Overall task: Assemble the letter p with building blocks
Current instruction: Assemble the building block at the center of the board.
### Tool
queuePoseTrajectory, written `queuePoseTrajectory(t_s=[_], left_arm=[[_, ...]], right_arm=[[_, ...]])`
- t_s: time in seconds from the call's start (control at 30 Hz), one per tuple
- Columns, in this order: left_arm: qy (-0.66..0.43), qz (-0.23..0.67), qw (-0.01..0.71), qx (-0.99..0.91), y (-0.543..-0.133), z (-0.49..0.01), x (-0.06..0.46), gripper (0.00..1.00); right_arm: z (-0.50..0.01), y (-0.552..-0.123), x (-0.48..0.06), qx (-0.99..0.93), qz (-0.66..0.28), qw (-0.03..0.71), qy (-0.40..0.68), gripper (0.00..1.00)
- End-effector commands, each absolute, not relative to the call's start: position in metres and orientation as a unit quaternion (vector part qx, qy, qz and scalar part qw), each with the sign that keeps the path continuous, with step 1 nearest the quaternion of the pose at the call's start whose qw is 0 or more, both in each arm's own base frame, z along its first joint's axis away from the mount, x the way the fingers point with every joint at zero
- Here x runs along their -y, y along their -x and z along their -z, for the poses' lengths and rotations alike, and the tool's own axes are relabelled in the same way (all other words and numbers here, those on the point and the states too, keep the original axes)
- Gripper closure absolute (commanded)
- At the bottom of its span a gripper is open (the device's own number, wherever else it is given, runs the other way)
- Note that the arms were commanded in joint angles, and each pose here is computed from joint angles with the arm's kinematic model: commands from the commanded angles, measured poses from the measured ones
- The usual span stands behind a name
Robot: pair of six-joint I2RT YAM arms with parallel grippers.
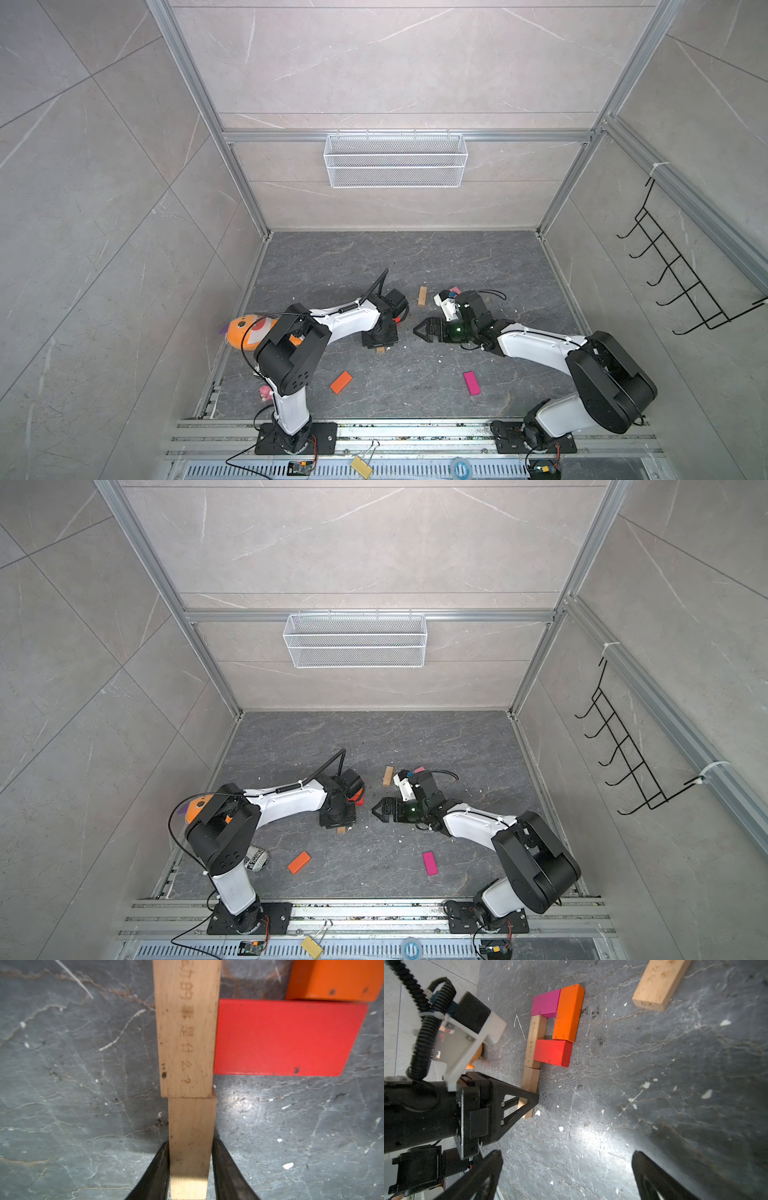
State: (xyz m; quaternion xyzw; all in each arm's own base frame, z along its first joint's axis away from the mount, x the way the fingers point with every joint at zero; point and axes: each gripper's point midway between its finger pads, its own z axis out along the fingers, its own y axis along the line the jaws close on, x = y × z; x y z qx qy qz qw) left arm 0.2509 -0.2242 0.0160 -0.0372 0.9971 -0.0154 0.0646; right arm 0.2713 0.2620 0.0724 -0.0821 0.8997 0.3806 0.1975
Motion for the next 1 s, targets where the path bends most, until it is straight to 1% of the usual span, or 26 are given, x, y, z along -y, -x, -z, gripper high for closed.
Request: queuePoseTrajectory(t_s=[0.0,0.4,0.57,0.97], left_arm=[[0.039,-0.003,0.054,-0.998,-0.2489,-0.0086,0.2189,0.63],[0.064,-0.002,0.052,-0.997,-0.2421,-0.0067,0.2132,0.64],[0.067,0.022,0.058,-0.996,-0.2412,-0.0101,0.2184,0.63],[0.075,0.004,0.058,-0.996,-0.244,-0.0095,0.2106,0.62]], right_arm=[[-0.0768,-0.2766,-0.2633,-0.899,-0.379,0.2,0.084,0.0],[-0.0756,-0.2766,-0.2647,-0.899,-0.381,0.197,0.084,0.0],[-0.0722,-0.2764,-0.2672,-0.899,-0.385,0.191,0.085,0.0],[-0.0725,-0.2758,-0.2678,-0.899,-0.385,0.191,0.087,0.0]])
